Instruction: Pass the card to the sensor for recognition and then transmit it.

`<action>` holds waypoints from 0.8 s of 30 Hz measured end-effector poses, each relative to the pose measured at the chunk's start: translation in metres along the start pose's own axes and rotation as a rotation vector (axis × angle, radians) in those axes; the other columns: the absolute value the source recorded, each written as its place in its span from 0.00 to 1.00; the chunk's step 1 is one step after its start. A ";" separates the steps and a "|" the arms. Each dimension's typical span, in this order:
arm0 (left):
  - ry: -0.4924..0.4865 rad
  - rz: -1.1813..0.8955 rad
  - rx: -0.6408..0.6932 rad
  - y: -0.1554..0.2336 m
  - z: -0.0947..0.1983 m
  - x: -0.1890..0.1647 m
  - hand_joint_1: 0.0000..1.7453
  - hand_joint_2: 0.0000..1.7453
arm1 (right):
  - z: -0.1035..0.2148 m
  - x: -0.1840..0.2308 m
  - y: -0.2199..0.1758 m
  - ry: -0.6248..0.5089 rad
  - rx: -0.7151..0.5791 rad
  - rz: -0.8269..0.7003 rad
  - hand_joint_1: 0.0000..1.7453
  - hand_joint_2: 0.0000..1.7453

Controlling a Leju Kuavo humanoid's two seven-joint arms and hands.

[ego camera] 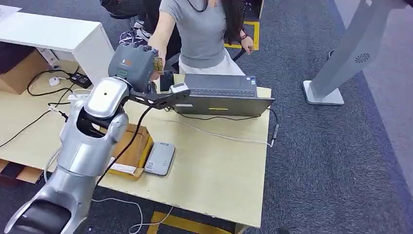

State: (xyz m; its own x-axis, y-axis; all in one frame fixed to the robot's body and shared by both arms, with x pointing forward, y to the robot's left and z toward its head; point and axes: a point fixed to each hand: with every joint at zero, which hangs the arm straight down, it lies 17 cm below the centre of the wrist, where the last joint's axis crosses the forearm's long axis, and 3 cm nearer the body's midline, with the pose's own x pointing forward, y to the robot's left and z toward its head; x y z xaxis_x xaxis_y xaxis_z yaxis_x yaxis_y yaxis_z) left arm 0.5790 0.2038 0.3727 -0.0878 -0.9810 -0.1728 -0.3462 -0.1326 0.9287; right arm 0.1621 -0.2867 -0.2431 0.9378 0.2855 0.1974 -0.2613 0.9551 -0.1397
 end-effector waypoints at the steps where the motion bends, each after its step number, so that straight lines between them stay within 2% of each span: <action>1: 0.001 -0.004 -0.008 -0.002 -0.002 0.001 1.00 1.00 | 0.000 0.000 0.001 0.002 0.001 0.001 0.00 1.00; 6: 0.001 -0.018 -0.032 -0.007 -0.011 0.002 1.00 1.00 | -0.001 0.000 0.004 0.014 0.002 0.010 0.00 1.00; 7: 0.001 -0.019 -0.037 -0.009 -0.011 0.002 0.00 1.00 | -0.001 0.001 0.004 0.014 0.004 0.009 0.00 1.00; 13: 0.022 -0.022 -0.063 -0.020 -0.012 -0.001 0.00 1.00 | -0.001 0.000 0.006 0.022 0.010 -0.002 0.00 1.00; 24: -0.005 0.012 -0.057 -0.027 -0.008 -0.002 0.00 1.00 | -0.001 0.001 0.006 0.021 0.013 -0.016 0.00 1.00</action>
State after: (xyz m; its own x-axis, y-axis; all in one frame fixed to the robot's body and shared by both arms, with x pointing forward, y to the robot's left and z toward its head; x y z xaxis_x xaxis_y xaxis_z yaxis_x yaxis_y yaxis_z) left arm 0.5965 0.2080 0.3506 -0.0961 -0.9820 -0.1628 -0.2915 -0.1286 0.9479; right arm 0.1613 -0.2805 -0.2452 0.9464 0.2689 0.1787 -0.2494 0.9604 -0.1243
